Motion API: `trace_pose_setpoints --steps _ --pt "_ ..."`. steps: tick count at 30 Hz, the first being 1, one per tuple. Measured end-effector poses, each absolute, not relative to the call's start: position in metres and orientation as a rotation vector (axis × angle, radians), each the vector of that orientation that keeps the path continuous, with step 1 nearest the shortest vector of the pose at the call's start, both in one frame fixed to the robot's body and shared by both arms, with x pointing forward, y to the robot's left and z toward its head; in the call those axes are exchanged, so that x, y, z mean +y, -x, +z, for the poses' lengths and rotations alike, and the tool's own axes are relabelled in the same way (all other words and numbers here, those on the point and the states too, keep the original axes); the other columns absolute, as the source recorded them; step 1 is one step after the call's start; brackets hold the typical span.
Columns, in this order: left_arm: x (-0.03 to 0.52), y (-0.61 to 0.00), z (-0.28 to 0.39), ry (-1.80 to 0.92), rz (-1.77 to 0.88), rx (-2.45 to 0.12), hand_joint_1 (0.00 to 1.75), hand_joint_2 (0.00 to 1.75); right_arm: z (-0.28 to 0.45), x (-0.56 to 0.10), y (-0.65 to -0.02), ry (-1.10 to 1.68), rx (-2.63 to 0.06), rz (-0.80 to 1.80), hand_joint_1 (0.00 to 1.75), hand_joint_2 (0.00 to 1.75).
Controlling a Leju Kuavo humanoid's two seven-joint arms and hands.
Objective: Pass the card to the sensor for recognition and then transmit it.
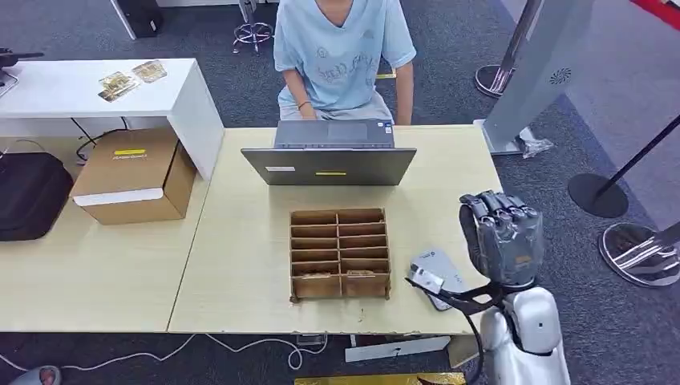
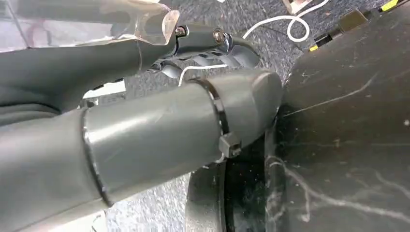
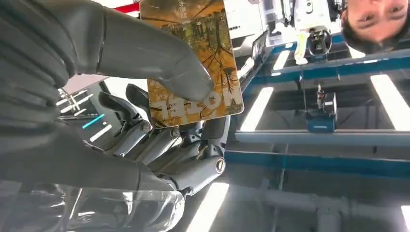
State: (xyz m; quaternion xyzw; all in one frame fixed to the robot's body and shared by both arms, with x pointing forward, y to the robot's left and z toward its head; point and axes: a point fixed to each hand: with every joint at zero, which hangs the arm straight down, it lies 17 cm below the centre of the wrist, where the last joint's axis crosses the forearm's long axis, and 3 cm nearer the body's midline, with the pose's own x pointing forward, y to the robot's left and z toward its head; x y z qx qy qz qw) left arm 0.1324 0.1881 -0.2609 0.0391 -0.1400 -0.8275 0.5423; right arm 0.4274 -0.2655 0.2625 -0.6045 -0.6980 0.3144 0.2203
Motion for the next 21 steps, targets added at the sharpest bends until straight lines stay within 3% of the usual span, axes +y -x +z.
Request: trace_pose_setpoints --steps 14,21 --pt "0.191 -0.126 -0.263 -0.080 -1.873 -0.316 0.00 0.00 0.246 -0.238 -0.448 1.596 -1.949 0.972 1.75 1.75" --pt "0.192 -0.116 -0.265 -0.052 -1.751 -0.305 0.00 0.00 0.272 -0.202 -0.492 1.403 -2.014 1.047 1.75 1.75"
